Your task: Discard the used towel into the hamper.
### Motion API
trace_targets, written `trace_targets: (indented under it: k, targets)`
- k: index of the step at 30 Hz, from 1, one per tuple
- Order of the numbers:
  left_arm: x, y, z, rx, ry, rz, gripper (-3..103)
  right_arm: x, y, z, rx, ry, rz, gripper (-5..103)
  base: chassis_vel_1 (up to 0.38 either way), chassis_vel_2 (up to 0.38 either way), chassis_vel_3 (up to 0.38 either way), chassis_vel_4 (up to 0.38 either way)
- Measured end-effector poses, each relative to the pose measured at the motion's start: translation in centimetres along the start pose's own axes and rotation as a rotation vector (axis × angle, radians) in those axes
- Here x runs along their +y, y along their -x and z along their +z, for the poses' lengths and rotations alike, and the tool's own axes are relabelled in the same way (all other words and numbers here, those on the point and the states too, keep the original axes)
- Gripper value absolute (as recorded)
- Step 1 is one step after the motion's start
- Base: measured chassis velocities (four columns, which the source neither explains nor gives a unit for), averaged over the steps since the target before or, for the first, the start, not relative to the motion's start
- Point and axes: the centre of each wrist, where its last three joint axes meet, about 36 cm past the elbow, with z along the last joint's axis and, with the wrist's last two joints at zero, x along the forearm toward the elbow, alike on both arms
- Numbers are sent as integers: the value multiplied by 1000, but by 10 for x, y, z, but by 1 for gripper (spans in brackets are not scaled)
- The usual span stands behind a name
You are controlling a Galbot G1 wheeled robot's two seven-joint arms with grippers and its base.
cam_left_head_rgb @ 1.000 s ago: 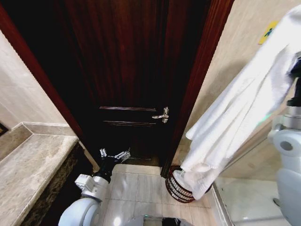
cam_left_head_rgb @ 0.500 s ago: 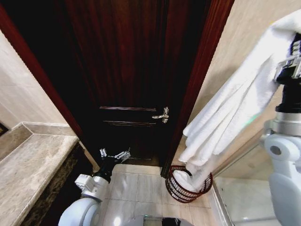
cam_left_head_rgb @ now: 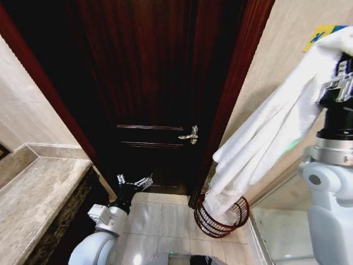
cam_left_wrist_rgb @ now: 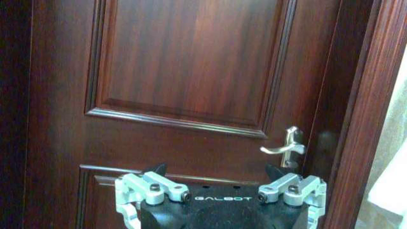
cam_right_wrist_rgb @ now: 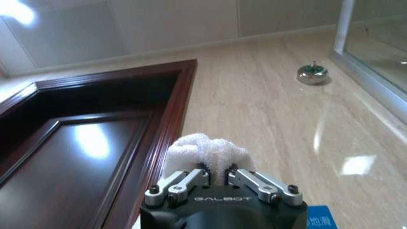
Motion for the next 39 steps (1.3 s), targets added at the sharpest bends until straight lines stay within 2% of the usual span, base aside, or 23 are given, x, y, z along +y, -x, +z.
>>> trace_targets:
  k: [6, 19, 26, 33, 39]
  targets:
    - [0, 0, 0, 0, 0, 0, 100, 3, -6, -4, 18, -9, 14, 12, 0, 0, 0, 0]
    - [0, 0, 0, 0, 0, 0, 100, 12, -7, -20, -15, -10, 0, 12, -57, 58, 50, -59]
    - [0, 0, 0, 0, 0, 0, 100, 10, -21, -16, -20, -23, 24, 12, -125, 119, 117, -118]
    - [0, 0, 0, 0, 0, 0, 100, 13, -32, -29, -12, -38, 28, 12, -13, -5, 2, 33]
    - [0, 0, 0, 0, 0, 0, 100, 3, -42, -23, 29, -47, 52, 12, 19, -20, -39, 20]
